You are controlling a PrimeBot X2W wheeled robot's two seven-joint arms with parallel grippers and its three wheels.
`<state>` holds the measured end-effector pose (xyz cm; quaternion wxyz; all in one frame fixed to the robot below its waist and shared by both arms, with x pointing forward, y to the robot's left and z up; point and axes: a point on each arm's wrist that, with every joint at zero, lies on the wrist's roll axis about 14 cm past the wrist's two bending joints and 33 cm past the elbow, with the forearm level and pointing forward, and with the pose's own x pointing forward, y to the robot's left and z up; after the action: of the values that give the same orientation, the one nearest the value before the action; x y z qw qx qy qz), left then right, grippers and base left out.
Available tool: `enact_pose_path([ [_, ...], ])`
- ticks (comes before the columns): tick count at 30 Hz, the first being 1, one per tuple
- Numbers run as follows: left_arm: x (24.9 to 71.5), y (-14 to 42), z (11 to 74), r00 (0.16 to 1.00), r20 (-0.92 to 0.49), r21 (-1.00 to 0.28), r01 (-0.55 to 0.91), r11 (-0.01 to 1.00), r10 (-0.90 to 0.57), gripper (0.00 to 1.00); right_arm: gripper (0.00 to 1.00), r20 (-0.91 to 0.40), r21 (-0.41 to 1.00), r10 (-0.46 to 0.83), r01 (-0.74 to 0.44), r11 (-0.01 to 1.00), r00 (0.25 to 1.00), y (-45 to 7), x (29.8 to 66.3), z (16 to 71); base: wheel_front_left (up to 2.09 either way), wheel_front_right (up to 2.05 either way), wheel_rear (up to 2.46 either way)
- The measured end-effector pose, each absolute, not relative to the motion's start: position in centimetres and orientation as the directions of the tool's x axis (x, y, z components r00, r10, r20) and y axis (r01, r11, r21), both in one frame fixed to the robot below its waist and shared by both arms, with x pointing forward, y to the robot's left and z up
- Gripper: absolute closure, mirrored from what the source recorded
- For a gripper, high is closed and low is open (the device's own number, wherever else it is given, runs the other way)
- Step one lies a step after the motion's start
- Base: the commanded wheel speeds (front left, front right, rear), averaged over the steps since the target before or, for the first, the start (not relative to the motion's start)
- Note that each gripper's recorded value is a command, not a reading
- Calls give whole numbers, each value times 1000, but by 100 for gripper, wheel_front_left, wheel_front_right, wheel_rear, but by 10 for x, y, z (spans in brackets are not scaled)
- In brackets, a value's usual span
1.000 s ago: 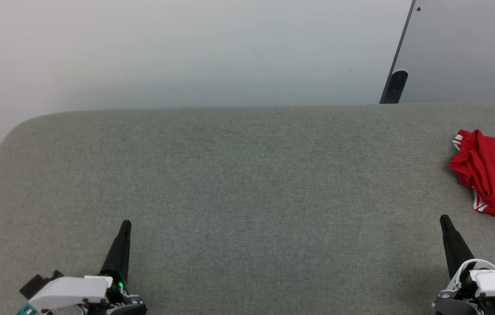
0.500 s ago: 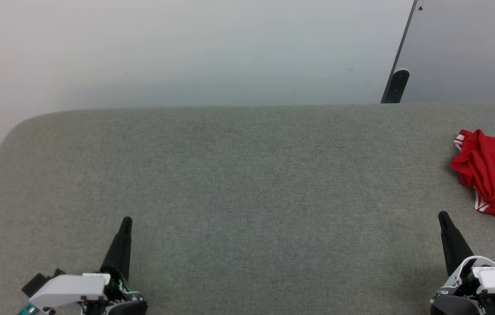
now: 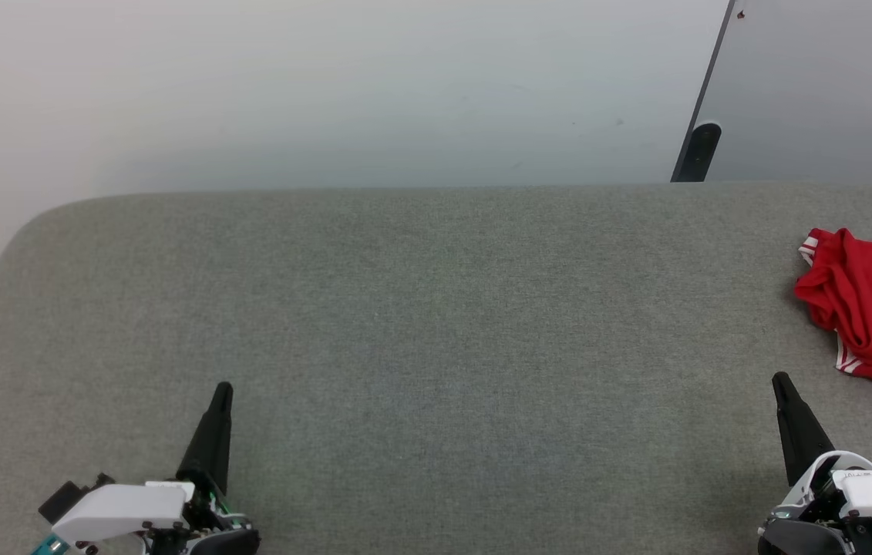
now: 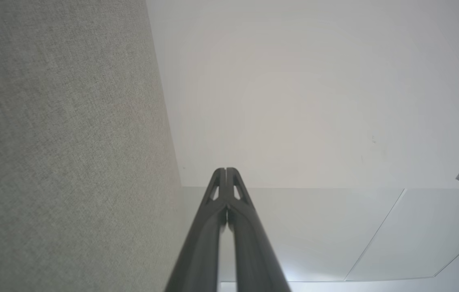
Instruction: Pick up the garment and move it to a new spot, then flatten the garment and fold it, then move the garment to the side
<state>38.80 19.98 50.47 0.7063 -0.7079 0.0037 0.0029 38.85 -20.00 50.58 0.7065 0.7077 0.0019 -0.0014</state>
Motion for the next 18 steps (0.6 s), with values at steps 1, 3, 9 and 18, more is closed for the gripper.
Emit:
enact_pose_path([
  [1, 388, 200, 505, 1000, -9, -1000, -9, -2, -1, 100, 100, -5, 1000, 1, 5, -2, 1000, -200, 389, 506, 0, 0, 0],
  [3, 388, 200, 505, 1000, -9, -1000, -9, -2, -1, 100, 100, -5, 1000, 1, 5, -2, 1000, -200, 389, 506, 0, 0, 0],
  [9, 388, 200, 505, 1000, -9, -1000, -9, -2, -1, 100, 100, -5, 1000, 1, 5, -2, 1000, -200, 389, 506, 0, 0, 0],
  [18, 388, 200, 505, 1000, -9, -1000, -9, -2, -1, 100, 100, -5, 1000, 1, 5, -2, 1000, -200, 389, 506, 0, 0, 0],
])
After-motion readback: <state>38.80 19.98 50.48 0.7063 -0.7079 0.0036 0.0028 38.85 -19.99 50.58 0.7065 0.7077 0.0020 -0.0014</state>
